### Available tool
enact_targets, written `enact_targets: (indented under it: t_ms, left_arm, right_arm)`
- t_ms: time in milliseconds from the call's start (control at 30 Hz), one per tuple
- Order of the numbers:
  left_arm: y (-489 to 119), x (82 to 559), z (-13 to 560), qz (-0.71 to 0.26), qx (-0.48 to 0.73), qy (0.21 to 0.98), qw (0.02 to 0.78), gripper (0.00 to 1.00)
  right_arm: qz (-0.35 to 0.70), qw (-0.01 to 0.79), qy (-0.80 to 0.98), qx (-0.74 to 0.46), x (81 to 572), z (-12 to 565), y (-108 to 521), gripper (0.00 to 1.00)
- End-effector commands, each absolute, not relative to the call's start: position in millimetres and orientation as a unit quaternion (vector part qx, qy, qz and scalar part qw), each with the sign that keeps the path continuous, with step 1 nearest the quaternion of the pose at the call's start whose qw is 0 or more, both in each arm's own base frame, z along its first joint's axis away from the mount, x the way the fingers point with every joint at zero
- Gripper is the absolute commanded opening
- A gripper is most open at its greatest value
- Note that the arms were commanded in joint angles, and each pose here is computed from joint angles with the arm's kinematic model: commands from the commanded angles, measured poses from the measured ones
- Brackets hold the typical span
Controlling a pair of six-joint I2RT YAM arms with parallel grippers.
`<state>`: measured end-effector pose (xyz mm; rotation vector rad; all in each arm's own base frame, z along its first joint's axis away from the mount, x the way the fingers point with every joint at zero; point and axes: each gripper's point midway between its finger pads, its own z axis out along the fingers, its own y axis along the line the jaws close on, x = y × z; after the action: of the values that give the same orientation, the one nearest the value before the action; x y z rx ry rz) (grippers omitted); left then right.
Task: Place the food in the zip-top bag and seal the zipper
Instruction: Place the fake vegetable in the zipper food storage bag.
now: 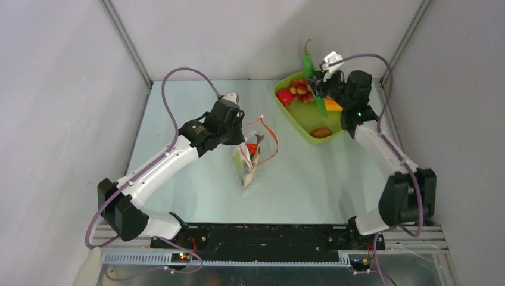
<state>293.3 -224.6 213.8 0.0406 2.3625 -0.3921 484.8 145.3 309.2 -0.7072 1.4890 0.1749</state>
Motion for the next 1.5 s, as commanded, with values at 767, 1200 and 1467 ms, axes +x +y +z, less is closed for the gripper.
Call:
enact_targets:
  t_ms: [767, 1200, 1467]
  left_arm:
    - [-240, 274, 236, -0.263, -0.025, 0.896, 0.356, 0.00]
    - [-233, 269, 247, -0.271, -0.041, 0.888, 0.369, 0.00]
    - [-226, 267, 249, -0.264, -0.047, 0.886, 0.377, 0.00]
  right_arm:
    - [0.473, 0.754, 0.428, -0.158, 262, 383, 317, 0.00]
    - [0.400, 0.727, 0.521, -0.202, 250, 303, 358, 0.00]
    - [0.364, 0.700, 0.576, -0.216, 243, 265, 369, 0.00]
